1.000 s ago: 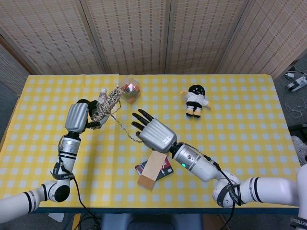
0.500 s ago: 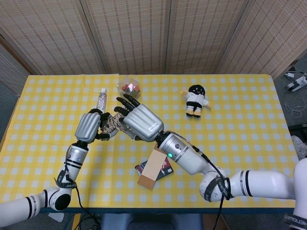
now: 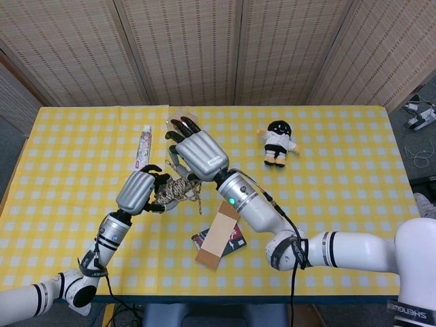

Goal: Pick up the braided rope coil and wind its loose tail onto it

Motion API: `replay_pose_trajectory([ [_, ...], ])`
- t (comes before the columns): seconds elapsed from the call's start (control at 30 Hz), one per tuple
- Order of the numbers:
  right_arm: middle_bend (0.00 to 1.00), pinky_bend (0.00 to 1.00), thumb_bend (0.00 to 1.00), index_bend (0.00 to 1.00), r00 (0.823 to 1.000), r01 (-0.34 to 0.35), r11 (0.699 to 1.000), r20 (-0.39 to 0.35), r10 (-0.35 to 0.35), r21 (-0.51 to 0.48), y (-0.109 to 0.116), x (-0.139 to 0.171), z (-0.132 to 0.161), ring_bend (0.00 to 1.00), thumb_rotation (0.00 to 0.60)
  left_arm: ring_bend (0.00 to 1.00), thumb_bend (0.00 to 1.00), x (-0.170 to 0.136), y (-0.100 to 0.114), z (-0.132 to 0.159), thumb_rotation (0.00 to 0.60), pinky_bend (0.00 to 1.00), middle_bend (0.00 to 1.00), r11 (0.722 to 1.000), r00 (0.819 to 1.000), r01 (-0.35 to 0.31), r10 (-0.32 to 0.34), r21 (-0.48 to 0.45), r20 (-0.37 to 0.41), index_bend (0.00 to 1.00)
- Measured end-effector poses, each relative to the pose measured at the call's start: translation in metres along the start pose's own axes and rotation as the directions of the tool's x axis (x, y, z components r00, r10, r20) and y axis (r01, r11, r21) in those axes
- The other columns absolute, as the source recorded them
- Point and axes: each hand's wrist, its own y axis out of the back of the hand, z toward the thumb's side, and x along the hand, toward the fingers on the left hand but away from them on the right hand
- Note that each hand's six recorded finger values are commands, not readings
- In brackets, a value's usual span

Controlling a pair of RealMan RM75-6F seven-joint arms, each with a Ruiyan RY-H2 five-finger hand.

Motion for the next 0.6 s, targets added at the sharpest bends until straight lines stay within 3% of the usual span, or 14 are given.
replay_pose_trajectory([
  [0.6, 0.22, 0.0, 0.46, 0.66, 0.996, -0.038, 0.995, 0.072, 0.045, -0.095, -0.02, -0.002, -0.033, 0.0, 0.6, 0.64, 0.29, 0.0, 0.01, 0.001, 0.414, 0.25, 0.79, 0.991, 0.994, -0.03, 0.043, -0.133, 0.098, 0.78],
])
